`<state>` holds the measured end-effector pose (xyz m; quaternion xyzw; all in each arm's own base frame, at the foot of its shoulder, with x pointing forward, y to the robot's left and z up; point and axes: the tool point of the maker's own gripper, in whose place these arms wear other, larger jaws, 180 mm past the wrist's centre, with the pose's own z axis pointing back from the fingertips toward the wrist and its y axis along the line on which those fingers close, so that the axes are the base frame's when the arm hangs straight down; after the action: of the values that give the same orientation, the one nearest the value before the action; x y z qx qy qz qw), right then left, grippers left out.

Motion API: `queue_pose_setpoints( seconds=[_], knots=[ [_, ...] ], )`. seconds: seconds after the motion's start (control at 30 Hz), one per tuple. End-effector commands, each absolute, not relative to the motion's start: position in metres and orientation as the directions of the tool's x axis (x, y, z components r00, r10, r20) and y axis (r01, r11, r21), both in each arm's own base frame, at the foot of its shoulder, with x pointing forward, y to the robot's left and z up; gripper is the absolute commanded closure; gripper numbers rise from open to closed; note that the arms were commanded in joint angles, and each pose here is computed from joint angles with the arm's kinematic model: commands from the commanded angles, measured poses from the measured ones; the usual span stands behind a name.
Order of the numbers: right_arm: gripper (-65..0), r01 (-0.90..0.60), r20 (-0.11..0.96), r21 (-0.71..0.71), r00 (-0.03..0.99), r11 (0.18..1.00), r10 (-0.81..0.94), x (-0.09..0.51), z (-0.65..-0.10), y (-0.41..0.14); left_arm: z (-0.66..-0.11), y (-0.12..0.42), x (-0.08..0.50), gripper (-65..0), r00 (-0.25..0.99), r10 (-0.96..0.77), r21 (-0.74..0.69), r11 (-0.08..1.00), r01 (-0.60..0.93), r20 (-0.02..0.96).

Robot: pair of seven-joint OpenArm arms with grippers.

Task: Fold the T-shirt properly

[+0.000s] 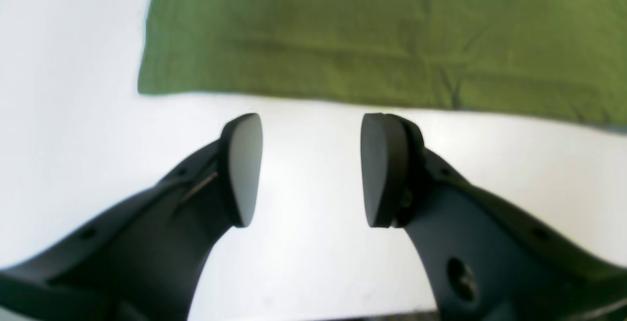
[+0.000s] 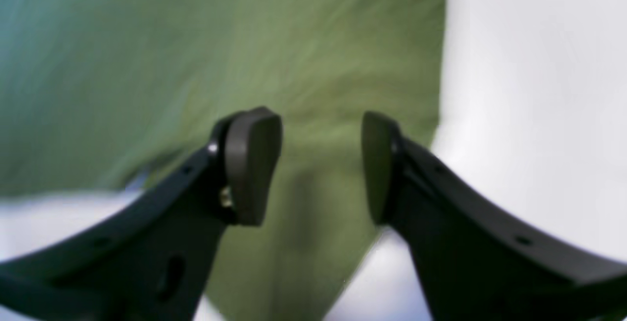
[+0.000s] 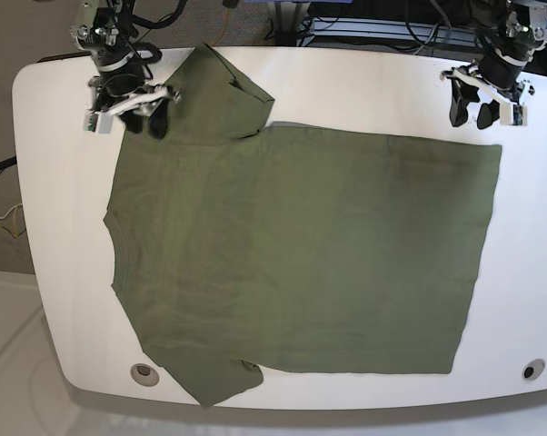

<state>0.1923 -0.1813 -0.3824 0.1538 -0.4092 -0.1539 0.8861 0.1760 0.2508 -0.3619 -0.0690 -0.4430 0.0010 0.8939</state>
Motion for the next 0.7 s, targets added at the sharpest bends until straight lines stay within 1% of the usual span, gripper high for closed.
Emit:
queue_pose_setpoints(
  seconds=[0.0, 0.17, 0.23, 0.37, 0.43, 0.67],
  knots=[
    [-31.3, 0.134, 0.663, 0.407, 0.637, 0.903, -0.394, 0.187, -0.39, -0.18, -0.347, 0.253, 0.183, -30.9, 0.56, 0.04, -0.101, 0.992, 0.078, 0.828],
    [-34.5, 0.126, 0.631, 0.426, 0.668, 0.896, -0.394, 0.178, -0.406, -0.176, -0.345, 0.254, 0.183, -31.0, 0.551, 0.019, -0.078, 0.993, 0.084, 0.835],
    [-38.9, 0.106, 0.629, 0.396, 0.692, 0.912, -0.353, 0.175, -0.415, -0.173, -0.347, 0.259, 0.18, -31.3, 0.563, 0.011, -0.068, 0.995, 0.08, 0.826],
    [-43.0, 0.113, 0.628, 0.371, 0.701, 0.922, -0.339, 0.17, -0.418, -0.176, -0.346, 0.267, 0.179, -32.3, 0.572, -0.009, -0.038, 0.997, 0.069, 0.82],
    [-43.7, 0.117, 0.628, 0.361, 0.703, 0.925, -0.333, 0.17, -0.419, -0.178, -0.346, 0.272, 0.179, -33.0, 0.574, -0.018, -0.022, 0.998, 0.064, 0.819],
    [-42.0, 0.132, 0.62, 0.373, 0.701, 0.918, -0.353, 0.169, -0.421, -0.177, -0.347, 0.275, 0.181, -32.1, 0.574, -0.011, -0.023, 0.998, 0.052, 0.819]
  ],
)
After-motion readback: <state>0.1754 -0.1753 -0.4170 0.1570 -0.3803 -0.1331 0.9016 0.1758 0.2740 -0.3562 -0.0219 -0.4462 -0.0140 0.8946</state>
